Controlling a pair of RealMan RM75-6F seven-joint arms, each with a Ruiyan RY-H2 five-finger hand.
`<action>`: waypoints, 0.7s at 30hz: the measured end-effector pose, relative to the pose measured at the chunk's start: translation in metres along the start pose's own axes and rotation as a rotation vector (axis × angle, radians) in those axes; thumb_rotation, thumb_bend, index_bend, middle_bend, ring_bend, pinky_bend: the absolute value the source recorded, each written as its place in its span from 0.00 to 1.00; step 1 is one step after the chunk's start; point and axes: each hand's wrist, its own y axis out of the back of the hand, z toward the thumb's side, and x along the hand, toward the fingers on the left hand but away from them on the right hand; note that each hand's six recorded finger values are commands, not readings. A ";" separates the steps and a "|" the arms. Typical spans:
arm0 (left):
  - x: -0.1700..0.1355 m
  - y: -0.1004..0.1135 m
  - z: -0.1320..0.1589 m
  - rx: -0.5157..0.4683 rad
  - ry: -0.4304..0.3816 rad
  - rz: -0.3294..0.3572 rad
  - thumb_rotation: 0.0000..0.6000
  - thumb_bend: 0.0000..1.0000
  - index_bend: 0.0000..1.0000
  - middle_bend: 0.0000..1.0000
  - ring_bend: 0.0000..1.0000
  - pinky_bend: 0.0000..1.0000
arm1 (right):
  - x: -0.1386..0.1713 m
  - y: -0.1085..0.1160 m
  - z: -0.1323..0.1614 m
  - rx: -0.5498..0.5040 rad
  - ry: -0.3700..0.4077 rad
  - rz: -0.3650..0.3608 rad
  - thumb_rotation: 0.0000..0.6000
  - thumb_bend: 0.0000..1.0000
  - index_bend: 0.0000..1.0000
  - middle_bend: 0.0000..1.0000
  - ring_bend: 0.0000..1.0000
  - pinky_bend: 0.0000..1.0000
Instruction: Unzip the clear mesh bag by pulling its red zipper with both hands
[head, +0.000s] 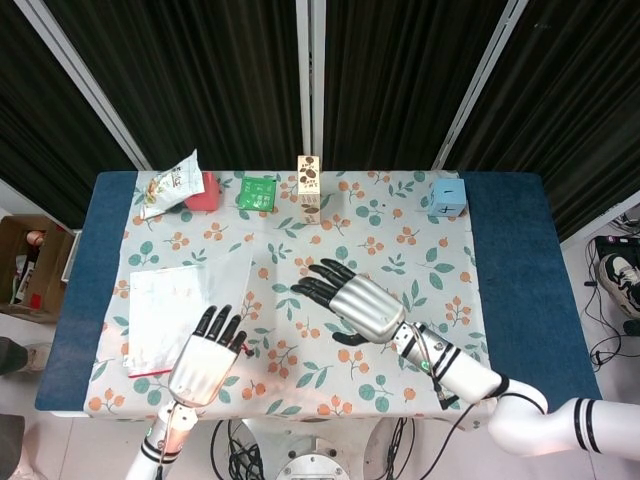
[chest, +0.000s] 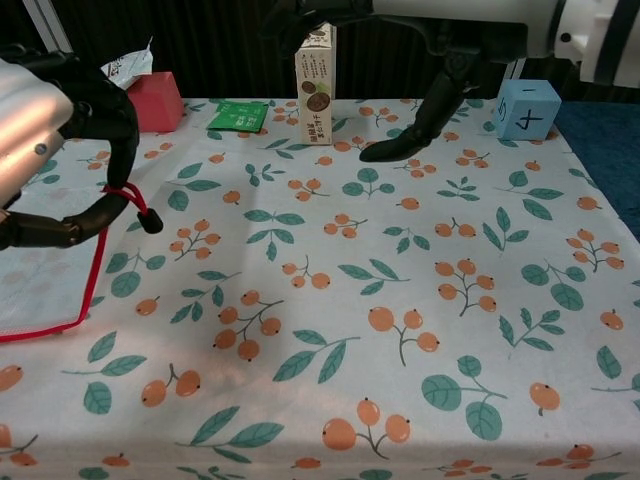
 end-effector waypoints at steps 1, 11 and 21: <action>-0.001 0.001 0.000 0.004 0.008 0.010 1.00 0.39 0.76 0.47 0.37 0.46 | -0.006 -0.001 0.003 0.007 0.005 0.003 1.00 0.15 0.11 0.12 0.00 0.01; -0.005 0.007 0.002 0.042 0.036 0.032 1.00 0.39 0.77 0.64 0.59 0.65 | -0.052 -0.017 0.038 0.051 0.062 0.028 1.00 0.15 0.14 0.12 0.00 0.01; -0.008 0.009 0.000 0.022 0.057 0.039 1.00 0.39 0.77 0.72 0.67 0.71 | -0.091 -0.026 0.061 0.060 0.091 0.029 1.00 0.20 0.26 0.15 0.00 0.01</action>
